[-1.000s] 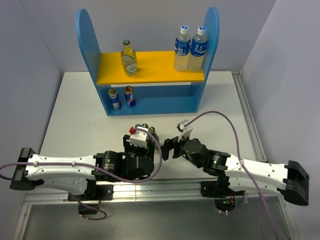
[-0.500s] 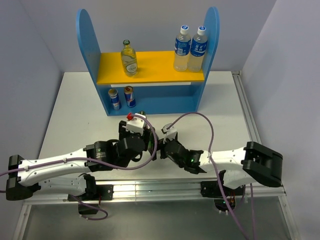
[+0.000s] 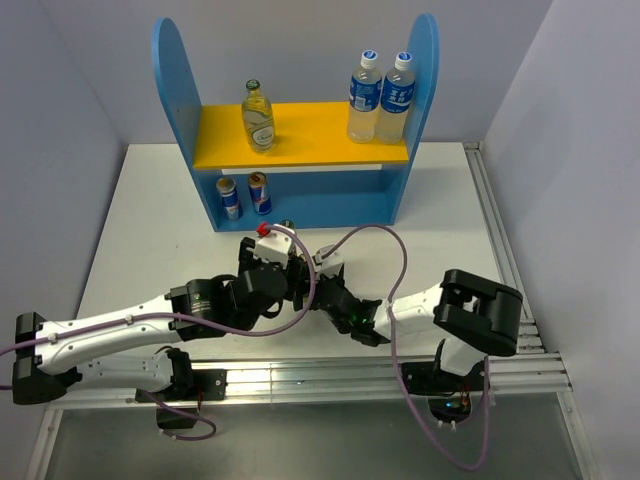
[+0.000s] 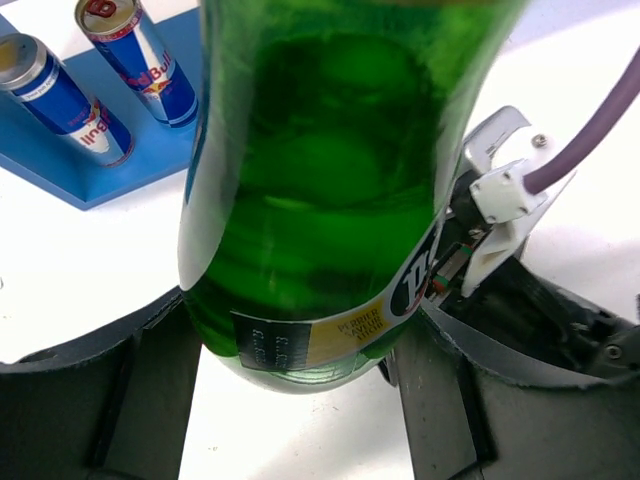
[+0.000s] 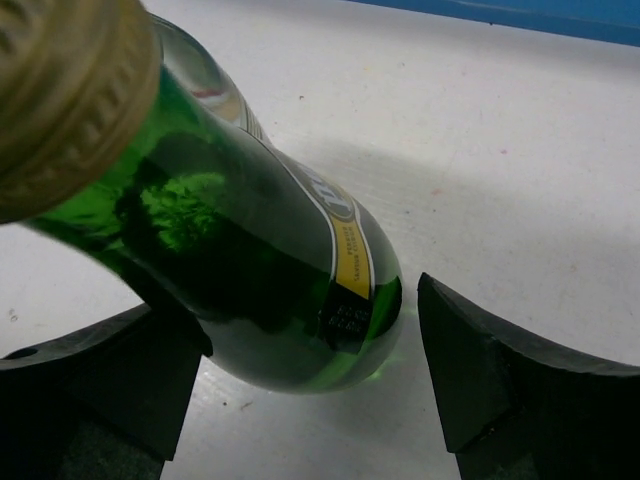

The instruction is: Place and organize the beverage onto the shelf

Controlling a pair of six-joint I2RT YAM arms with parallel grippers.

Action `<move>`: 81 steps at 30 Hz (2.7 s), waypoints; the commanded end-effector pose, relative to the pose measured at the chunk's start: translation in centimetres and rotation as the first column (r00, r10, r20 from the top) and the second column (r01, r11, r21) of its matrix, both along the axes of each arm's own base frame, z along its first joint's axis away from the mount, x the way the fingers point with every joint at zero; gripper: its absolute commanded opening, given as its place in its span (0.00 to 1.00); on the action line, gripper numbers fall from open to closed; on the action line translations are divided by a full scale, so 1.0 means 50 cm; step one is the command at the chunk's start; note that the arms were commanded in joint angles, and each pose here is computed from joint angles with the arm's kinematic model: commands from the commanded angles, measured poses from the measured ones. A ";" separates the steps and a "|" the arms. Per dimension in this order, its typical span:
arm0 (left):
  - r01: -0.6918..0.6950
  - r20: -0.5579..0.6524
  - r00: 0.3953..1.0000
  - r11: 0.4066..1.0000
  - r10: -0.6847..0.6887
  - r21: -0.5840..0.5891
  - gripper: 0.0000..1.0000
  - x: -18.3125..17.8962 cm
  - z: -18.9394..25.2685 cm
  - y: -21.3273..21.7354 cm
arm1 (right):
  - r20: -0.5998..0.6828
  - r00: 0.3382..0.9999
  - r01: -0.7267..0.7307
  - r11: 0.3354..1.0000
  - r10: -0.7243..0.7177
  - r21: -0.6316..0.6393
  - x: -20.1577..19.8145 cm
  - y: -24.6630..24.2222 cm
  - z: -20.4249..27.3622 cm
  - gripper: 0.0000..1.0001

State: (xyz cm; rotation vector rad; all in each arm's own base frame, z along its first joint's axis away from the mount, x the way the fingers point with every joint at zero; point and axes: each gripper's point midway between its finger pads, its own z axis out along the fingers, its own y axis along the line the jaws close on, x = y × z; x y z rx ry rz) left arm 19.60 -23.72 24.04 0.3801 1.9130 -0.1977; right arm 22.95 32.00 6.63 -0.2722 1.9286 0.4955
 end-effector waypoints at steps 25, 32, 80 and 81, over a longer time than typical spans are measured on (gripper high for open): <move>0.021 0.077 0.997 0.975 -0.004 -0.219 0.00 0.017 0.084 -0.038 | 0.130 0.943 0.299 0.952 -0.306 0.071 0.067 -0.097 0.071 0.00; 0.057 0.075 0.996 0.973 -0.041 -0.224 0.00 0.035 0.067 -0.089 | 0.130 0.913 0.375 0.921 -0.386 0.103 0.106 -0.152 0.124 0.00; 0.080 0.032 0.997 0.972 -0.075 -0.221 0.00 0.174 -0.037 -0.178 | 0.087 0.795 0.596 0.799 -0.601 0.073 0.544 -0.309 0.165 0.62; 0.080 0.031 0.997 0.972 -0.075 -0.219 0.00 0.177 -0.039 -0.180 | 0.090 0.792 0.599 0.797 -0.604 0.074 0.545 -0.311 0.167 0.70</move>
